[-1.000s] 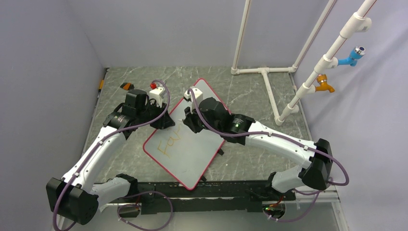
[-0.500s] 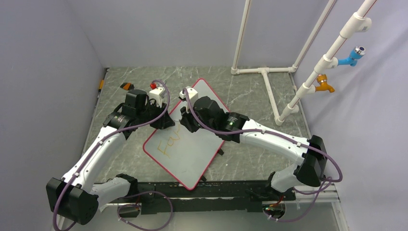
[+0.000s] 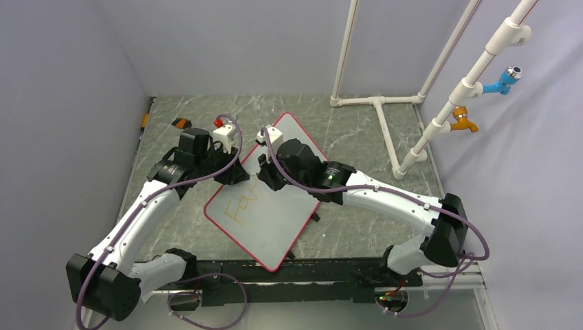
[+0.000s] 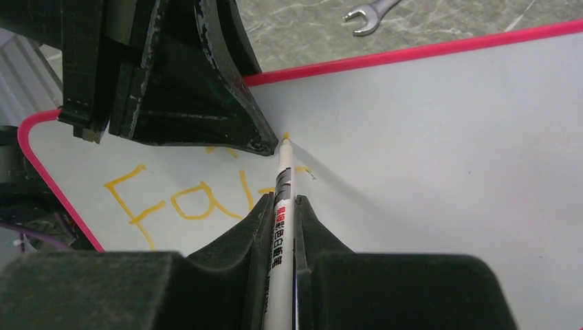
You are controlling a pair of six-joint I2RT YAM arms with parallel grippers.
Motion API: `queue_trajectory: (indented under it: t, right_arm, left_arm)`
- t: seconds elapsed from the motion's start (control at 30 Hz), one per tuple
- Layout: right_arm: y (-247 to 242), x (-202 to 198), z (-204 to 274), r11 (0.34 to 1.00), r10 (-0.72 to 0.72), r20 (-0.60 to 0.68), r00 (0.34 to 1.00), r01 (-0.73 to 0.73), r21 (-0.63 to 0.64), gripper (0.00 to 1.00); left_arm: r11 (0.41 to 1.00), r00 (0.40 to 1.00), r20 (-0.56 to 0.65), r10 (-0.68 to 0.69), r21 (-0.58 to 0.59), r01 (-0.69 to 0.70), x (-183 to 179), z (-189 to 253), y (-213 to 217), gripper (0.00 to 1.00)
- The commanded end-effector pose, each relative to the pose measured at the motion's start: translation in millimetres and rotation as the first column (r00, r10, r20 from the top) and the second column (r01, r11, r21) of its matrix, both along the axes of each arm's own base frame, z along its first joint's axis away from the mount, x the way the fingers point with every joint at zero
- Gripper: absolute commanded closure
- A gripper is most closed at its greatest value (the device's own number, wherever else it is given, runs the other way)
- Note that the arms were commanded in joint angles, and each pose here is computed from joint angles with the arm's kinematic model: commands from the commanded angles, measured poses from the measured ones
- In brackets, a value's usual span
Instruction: Write a sentence on the whiteboard
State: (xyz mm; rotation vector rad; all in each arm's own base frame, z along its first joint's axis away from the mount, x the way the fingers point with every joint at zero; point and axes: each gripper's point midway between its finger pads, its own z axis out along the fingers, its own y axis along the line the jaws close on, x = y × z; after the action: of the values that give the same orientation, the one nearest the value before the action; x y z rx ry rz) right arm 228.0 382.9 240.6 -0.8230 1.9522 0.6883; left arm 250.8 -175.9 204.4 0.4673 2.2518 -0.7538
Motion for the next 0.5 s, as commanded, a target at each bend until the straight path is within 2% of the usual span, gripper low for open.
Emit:
queue_trajectory:
  t: [0.0, 0.47]
  right_arm:
    - [-5, -6, -1, 1.000, 0.013, -0.009, 1.000, -0.013, 0.010, 1.00]
    - [-17, -19, -21, 1.000, 0.014, -0.061, 0.998, -0.014, -0.013, 1.00]
  left_arm:
    - [0.992, 0.991, 0.133, 0.023, 0.120, -0.039, 19, 1, 19, 1.00]
    - [0.992, 0.991, 0.130, 0.025, 0.121, -0.041, 20, 0, 19, 1.00]
